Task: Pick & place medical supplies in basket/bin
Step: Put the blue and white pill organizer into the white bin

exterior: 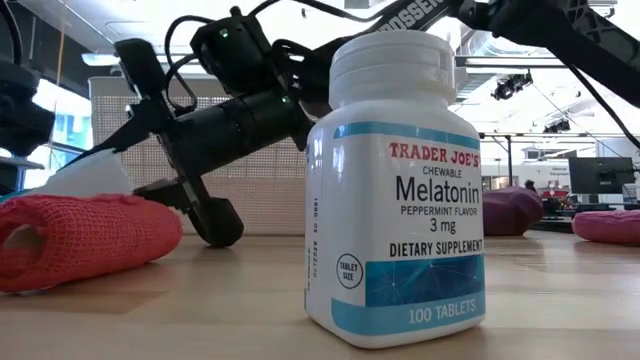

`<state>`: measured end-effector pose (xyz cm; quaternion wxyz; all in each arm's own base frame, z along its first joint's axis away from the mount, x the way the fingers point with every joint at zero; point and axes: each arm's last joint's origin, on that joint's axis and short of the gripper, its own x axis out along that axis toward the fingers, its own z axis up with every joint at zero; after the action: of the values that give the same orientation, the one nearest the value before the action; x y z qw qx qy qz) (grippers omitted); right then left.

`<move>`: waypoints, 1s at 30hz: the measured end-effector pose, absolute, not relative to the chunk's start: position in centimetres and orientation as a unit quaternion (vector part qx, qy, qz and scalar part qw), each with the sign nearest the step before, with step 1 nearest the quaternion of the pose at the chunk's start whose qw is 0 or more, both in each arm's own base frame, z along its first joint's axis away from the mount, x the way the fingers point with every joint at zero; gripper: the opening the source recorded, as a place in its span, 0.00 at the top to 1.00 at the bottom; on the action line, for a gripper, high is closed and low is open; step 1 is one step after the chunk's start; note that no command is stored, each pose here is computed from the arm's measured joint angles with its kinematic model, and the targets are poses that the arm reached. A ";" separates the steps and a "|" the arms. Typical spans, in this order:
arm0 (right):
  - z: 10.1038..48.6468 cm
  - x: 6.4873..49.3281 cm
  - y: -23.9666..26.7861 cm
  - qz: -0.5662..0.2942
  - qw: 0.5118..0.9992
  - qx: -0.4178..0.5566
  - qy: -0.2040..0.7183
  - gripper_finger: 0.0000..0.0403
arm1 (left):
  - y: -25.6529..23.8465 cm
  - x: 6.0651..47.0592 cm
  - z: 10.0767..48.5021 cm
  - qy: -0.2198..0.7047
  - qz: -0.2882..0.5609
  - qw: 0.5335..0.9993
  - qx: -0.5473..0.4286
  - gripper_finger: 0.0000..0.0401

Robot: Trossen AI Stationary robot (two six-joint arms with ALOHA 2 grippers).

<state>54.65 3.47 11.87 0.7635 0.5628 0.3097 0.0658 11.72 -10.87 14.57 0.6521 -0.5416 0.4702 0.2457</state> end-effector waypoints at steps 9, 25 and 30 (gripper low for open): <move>19.1 53.2 3.2 0.132 0.787 0.515 0.314 0.67 | -10.2 11.1 21.3 0.423 0.109 0.678 -0.591 0.69; 38.0 41.8 -2.8 -0.035 0.925 0.304 0.225 0.67 | -4.0 6.5 38.5 0.072 -0.037 0.906 -0.415 0.69; 40.7 39.2 -8.2 -0.090 0.940 0.281 0.168 0.67 | -2.3 5.4 40.9 0.008 0.038 0.934 -0.355 0.69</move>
<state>39.21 -8.19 40.66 0.9405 0.2813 0.1683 -0.0899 5.43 -2.32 40.87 0.9339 -0.3554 0.0076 0.0384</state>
